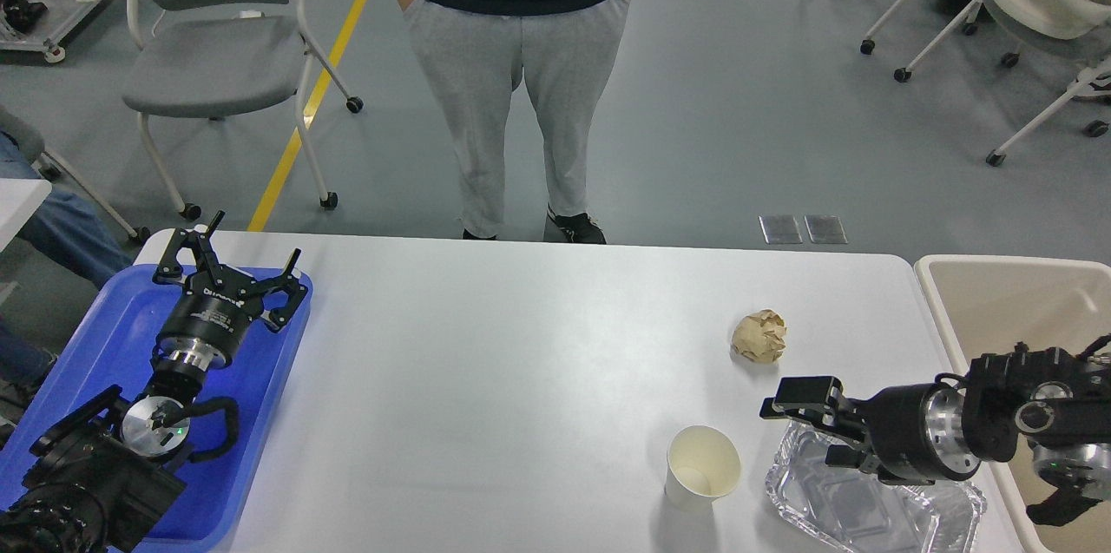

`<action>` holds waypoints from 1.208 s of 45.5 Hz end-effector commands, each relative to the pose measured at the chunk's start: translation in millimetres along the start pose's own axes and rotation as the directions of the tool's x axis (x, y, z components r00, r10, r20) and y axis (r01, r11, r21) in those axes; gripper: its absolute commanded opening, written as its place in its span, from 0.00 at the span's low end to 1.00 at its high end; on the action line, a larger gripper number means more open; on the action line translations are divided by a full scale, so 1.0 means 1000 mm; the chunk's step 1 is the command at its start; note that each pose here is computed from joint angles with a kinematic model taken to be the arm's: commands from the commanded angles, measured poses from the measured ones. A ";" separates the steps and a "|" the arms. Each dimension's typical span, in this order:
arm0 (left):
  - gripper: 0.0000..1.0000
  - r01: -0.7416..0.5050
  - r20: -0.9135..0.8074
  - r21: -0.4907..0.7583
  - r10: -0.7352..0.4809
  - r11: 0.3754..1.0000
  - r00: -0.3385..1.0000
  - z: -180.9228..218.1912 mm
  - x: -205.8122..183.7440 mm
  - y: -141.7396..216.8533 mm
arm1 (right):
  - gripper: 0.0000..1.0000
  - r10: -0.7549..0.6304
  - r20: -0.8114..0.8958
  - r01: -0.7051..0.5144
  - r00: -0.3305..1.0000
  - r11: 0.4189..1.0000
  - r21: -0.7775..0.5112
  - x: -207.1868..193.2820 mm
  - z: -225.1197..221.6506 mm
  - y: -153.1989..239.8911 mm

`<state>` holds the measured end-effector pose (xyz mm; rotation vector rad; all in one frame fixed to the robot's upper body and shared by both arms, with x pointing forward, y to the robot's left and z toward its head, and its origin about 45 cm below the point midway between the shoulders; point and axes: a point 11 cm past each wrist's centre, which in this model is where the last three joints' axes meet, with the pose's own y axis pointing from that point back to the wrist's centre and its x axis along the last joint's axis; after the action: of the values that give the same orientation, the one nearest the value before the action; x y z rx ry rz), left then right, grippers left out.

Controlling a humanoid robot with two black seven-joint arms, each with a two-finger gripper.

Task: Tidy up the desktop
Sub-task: 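Move the right gripper down toward the white paper cup, then close the right gripper around the white paper cup rim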

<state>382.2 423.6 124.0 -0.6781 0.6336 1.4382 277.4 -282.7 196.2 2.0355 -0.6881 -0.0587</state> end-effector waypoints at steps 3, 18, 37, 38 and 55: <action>1.00 0.001 0.000 0.000 -0.001 1.000 1.000 0.000 0.000 0.000 | 1.00 -0.080 -0.002 0.080 0.997 0.995 0.064 -0.010 -0.050 -0.011; 1.00 0.001 0.000 0.000 -0.001 1.000 1.000 0.000 0.000 0.000 | 1.00 -0.204 -0.082 0.207 0.976 0.978 0.033 -0.054 -0.069 -0.038; 1.00 -0.001 0.000 0.000 0.001 1.000 1.000 0.000 0.000 0.000 | 1.00 -0.158 -0.183 0.160 0.970 0.987 -0.005 -0.051 -0.070 -0.062; 1.00 0.001 0.000 0.000 -0.001 1.000 1.000 0.000 0.000 0.000 | 1.00 -0.155 -0.185 0.156 0.970 0.988 -0.012 -0.050 -0.067 -0.061; 1.00 0.000 0.001 -0.001 0.000 1.000 1.000 0.001 0.000 0.000 | 1.00 -0.149 -0.217 0.141 0.965 0.989 -0.053 -0.046 -0.049 -0.058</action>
<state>382.4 423.3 124.1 -0.6785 0.6337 1.4375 279.8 -191.4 168.3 2.0406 -0.3986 0.0503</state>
